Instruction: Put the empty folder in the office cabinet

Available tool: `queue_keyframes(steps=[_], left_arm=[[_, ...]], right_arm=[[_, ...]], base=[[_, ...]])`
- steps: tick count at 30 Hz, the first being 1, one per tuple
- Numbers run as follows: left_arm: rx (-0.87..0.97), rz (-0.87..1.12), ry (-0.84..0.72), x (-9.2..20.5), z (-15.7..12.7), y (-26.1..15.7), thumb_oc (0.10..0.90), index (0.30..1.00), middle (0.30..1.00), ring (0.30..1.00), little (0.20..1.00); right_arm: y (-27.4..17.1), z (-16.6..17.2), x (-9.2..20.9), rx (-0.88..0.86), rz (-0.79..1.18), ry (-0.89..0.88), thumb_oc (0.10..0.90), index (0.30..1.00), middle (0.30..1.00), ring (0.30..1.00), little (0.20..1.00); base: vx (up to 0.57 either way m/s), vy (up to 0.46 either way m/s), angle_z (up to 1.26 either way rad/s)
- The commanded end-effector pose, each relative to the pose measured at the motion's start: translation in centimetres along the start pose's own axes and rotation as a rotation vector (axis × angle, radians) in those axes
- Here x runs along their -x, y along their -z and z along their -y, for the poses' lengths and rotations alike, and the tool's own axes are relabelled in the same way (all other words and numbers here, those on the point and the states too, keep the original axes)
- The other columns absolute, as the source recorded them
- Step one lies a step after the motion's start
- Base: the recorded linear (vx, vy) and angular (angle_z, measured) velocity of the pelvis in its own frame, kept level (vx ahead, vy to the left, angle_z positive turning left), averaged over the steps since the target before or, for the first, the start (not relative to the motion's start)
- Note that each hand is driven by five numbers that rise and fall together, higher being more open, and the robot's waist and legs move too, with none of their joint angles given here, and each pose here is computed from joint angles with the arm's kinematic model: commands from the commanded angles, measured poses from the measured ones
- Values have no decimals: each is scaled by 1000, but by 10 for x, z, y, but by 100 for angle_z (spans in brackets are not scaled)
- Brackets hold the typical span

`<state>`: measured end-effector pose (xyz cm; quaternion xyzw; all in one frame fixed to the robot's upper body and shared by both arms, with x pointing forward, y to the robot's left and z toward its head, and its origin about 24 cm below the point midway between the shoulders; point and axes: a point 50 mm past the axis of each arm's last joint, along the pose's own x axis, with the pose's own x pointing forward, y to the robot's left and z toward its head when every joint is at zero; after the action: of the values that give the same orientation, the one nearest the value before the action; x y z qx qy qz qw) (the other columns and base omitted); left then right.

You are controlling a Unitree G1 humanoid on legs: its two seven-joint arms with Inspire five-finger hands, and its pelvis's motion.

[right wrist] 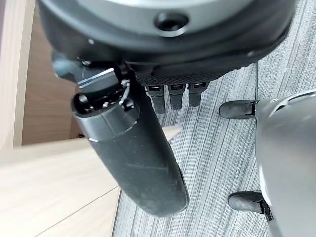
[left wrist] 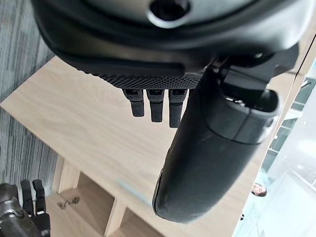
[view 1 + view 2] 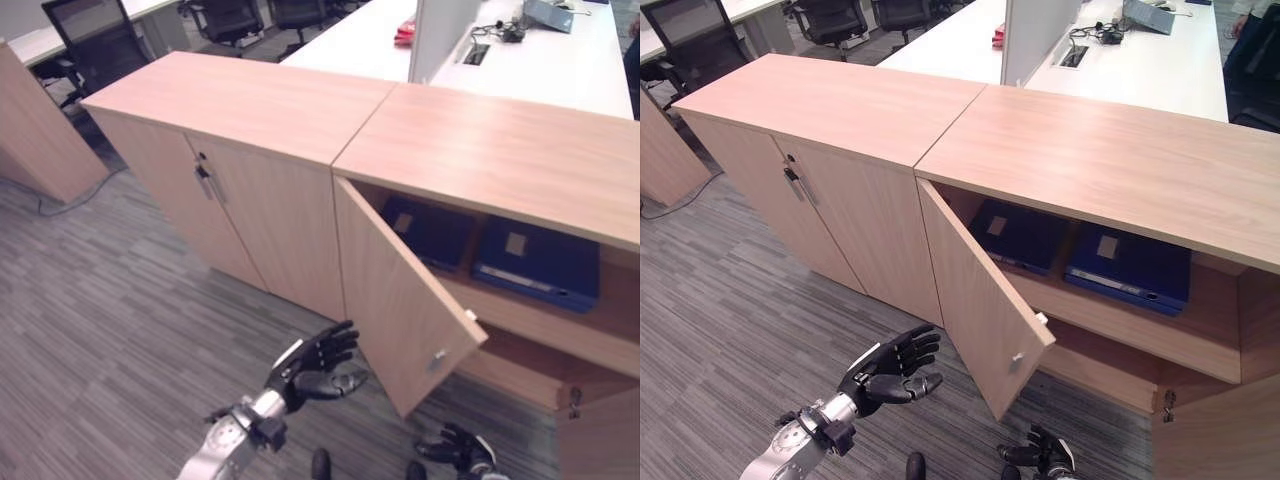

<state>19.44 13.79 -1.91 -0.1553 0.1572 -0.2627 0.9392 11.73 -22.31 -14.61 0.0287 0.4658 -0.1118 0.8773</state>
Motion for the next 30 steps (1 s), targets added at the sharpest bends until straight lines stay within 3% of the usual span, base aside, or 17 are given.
queue_keyframes(steps=[1, 8, 13, 17, 22, 30], left_arm=[[11, 220, 104, -40, 19, -44, 800, 900, 900, 900, 900], [-32, 182, -142, -81, -1, -40, 800, 900, 900, 900, 900], [-46, 211, -414, -91, -53, -71, 800, 900, 900, 900, 900], [-30, 243, -571, -84, -86, -96, 800, 900, 900, 900, 900], [-48, 335, -773, -49, -139, -144, 800, 900, 900, 900, 900], [-119, 404, -918, -12, -169, -184, 800, 900, 900, 900, 900]], right_arm=[[-37, 8, -5, 5, 137, 11, 800, 900, 900, 900, 900], [-28, 12, 0, 14, 126, 16, 800, 900, 900, 900, 900], [-39, 21, 3, 29, 177, 15, 800, 900, 900, 900, 900], [-47, 29, 1, 14, 187, 43, 800, 900, 900, 900, 900], [-37, 44, -1, -4, 126, 84, 800, 900, 900, 900, 900], [-21, 45, 2, -13, 82, 69, 800, 900, 900, 900, 900]], base=[[-15, -130, -44], [12, -105, -35], [-7, -150, -56], [129, -50, -81], [234, 46, -92], [126, 109, -67]])
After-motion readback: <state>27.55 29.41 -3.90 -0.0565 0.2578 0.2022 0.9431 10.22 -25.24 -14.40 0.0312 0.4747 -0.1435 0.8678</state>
